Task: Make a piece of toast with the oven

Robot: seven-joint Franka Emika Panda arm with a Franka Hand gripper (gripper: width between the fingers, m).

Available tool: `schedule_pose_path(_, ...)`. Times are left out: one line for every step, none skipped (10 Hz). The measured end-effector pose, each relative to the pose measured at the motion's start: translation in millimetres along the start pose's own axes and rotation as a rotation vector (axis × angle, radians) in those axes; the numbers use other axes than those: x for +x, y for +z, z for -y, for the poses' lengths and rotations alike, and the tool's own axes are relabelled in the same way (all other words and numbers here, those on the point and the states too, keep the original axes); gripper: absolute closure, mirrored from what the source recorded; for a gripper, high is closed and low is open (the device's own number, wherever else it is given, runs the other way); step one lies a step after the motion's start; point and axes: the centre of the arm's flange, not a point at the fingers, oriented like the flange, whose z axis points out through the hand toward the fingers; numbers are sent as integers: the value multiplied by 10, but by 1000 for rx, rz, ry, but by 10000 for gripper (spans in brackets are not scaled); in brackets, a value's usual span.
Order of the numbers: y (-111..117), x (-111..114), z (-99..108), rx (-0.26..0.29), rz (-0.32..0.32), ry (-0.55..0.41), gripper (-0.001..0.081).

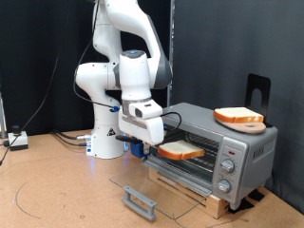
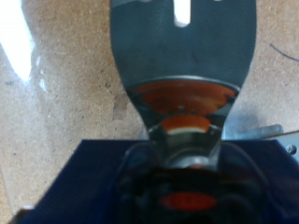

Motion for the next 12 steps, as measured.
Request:
schedule_pose_path(-3, -30, -17, 0, -1, -3, 410)
schedule_pose_path(-10, -60, -34, 1, -3, -9, 410)
schedule_pose_path(-24, -87, -49, 0, -7, -10, 410)
schedule_pose_path(-47, -118, -66, 0, -13, -11, 410)
schedule_pose_path(-82, -151, -83, -1, -21, -13, 410)
schedule_pose_path(-119, -177, -97, -3, -27, -13, 410)
schedule_pose_path(-144, -185, -98, -2, -28, -12, 410)
schedule_pose_path(-154, -177, -85, 6, -26, -12, 410)
schedule_pose_path(-154, -153, -64, 12, -21, -9, 410)
schedule_pose_path(-150, -99, -31, 14, -17, -3, 410)
schedule_pose_path(-145, -21, 16, 15, -13, -3, 410)
schedule_pose_path(-145, 75, 74, 15, -12, -3, 410)
